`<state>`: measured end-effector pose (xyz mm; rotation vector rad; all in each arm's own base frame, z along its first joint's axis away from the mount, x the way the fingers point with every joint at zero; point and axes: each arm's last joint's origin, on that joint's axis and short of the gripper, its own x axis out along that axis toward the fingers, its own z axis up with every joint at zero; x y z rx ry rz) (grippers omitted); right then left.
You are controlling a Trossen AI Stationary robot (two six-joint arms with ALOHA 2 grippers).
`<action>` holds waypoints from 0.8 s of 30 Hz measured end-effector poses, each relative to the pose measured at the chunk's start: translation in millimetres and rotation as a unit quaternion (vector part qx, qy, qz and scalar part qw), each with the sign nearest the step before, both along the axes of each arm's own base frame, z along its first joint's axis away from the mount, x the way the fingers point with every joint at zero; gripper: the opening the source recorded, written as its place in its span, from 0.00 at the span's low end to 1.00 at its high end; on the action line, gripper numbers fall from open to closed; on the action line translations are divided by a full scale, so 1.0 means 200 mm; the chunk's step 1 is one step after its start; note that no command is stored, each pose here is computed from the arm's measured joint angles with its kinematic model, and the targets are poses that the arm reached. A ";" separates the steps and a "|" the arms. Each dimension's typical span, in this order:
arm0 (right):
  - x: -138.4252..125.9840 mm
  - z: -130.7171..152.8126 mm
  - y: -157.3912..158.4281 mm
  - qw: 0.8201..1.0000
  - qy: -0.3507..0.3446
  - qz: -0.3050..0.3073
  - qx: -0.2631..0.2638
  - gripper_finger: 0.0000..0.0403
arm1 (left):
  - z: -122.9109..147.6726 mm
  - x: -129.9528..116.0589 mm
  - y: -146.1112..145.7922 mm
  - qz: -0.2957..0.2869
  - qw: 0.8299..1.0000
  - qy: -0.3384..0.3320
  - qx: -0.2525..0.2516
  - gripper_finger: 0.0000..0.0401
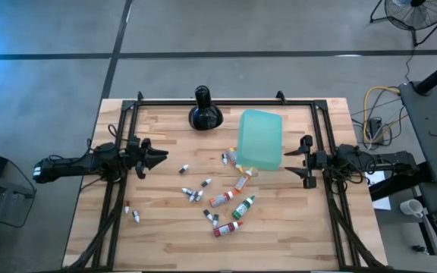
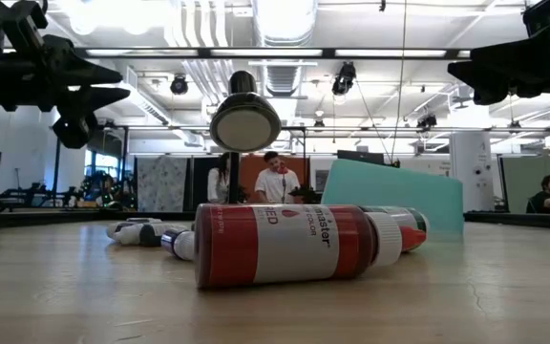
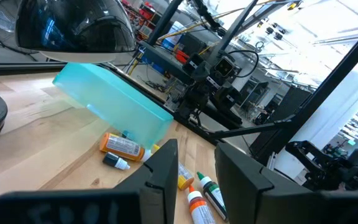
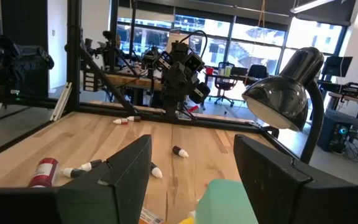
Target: Pick & Place food coloring
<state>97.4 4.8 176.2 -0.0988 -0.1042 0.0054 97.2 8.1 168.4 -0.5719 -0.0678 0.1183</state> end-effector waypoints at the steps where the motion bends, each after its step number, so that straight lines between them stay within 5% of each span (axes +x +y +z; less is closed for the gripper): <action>1: 0.00 0.00 0.00 1.000 0.000 0.000 0.000 0.54 | 0.00 0.00 0.00 0.000 1.000 0.000 0.000 0.20; 10: 0.00 0.00 0.00 1.000 -0.001 0.000 0.006 0.54 | 0.00 0.00 0.00 0.000 1.000 0.000 0.000 0.20; 20: 0.00 0.00 0.00 0.988 0.003 0.016 0.157 0.54 | 0.01 0.00 0.02 0.055 0.998 -0.012 -0.005 0.20; 22: 0.00 0.00 0.00 0.984 0.002 0.019 0.176 0.54 | 0.02 0.00 0.02 0.056 0.997 -0.032 -0.043 0.20; 24: 0.00 0.00 0.00 0.979 0.000 0.022 0.205 0.54 | 0.05 -0.01 0.02 0.044 0.987 -0.074 -0.134 0.20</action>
